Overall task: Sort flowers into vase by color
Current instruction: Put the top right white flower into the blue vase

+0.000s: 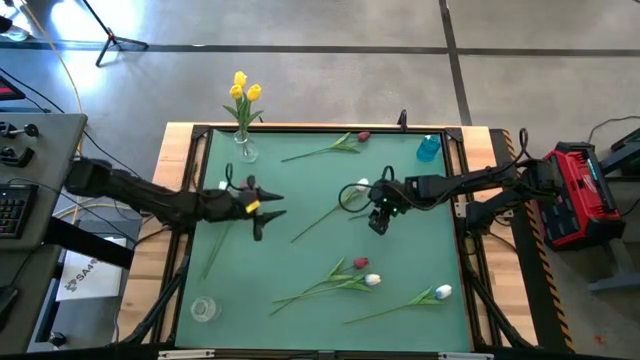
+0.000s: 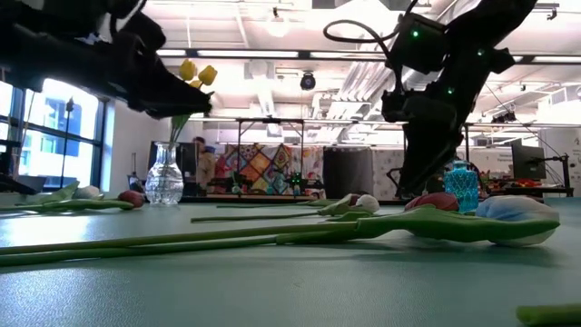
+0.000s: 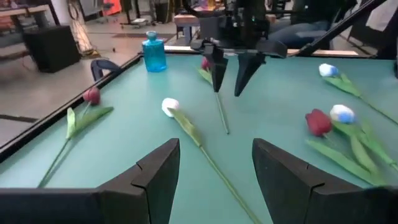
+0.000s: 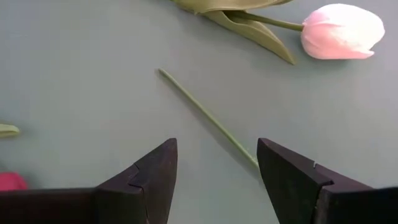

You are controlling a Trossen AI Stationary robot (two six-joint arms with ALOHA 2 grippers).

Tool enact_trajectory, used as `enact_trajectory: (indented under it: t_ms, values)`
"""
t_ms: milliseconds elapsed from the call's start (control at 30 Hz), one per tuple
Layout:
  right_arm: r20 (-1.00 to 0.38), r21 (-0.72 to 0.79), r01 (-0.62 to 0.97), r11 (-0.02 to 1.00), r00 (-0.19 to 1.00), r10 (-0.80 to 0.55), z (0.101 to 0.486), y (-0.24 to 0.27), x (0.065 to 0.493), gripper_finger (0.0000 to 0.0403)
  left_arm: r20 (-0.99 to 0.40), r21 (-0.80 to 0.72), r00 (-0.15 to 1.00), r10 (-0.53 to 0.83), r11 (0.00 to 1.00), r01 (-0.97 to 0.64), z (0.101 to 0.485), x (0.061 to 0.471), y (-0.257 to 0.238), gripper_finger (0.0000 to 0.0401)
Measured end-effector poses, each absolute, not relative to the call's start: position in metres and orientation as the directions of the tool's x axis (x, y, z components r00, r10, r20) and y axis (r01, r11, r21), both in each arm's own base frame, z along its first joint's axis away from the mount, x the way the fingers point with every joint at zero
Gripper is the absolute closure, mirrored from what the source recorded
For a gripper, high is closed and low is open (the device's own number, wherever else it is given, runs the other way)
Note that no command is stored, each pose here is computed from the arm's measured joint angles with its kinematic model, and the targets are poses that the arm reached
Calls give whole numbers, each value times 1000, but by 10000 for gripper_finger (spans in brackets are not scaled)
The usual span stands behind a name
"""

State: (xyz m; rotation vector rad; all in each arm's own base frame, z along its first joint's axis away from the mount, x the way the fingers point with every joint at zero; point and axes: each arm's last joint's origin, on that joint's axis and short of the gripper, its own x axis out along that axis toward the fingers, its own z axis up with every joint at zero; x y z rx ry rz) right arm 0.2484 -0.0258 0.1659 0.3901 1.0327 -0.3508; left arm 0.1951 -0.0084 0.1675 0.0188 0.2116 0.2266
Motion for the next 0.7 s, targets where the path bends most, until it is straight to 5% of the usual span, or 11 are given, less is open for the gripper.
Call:
enact_trajectory:
  t_ms: [433, 700]
  values:
    - [-851, 87, 525, 847, 481, -211, 168, -33, 251, 194, -425, 102, 875, 232, 973, -209, 151, 293, -12, 213]
    - [-816, 23, 581, 813, 481, -321, 169, -8, 252, 194, -501, -54, 828, 251, 946, -319, 118, 346, 3, 239]
